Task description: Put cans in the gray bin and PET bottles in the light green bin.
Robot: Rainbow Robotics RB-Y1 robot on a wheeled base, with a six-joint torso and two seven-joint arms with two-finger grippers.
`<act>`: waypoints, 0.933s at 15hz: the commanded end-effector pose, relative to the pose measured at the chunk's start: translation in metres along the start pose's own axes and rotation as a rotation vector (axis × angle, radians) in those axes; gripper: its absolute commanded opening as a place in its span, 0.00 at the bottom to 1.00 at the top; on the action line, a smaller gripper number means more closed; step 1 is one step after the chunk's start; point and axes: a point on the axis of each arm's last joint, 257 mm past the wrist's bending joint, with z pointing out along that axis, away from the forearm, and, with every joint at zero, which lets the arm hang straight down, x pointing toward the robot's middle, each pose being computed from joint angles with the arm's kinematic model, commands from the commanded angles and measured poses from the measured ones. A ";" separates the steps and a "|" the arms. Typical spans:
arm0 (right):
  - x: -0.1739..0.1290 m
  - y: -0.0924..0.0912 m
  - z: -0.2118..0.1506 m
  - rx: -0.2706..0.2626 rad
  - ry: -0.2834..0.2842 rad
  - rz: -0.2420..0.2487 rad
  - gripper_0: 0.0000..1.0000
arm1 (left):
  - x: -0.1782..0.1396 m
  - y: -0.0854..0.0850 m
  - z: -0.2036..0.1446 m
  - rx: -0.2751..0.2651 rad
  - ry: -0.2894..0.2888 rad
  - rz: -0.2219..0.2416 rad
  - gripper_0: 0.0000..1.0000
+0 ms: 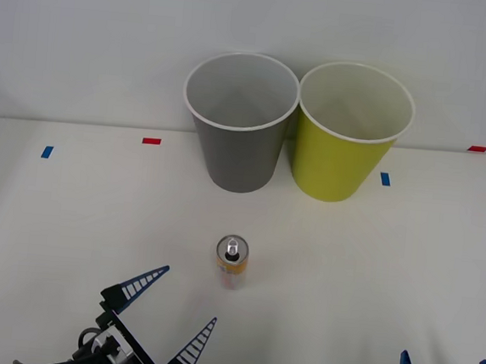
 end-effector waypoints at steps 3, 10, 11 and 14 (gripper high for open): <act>0.000 0.000 0.000 0.000 0.000 0.000 1.00 | 0.002 0.000 0.024 0.016 0.018 0.009 1.00; 0.000 0.000 0.000 0.000 0.000 0.000 1.00 | 0.006 0.003 0.062 0.039 -0.003 0.026 1.00; 0.000 0.000 0.000 0.000 0.000 0.000 1.00 | 0.005 0.002 0.069 0.040 0.001 0.022 1.00; 0.000 0.000 0.000 0.000 0.000 0.000 1.00 | 0.003 -0.004 0.082 0.039 0.002 0.007 1.00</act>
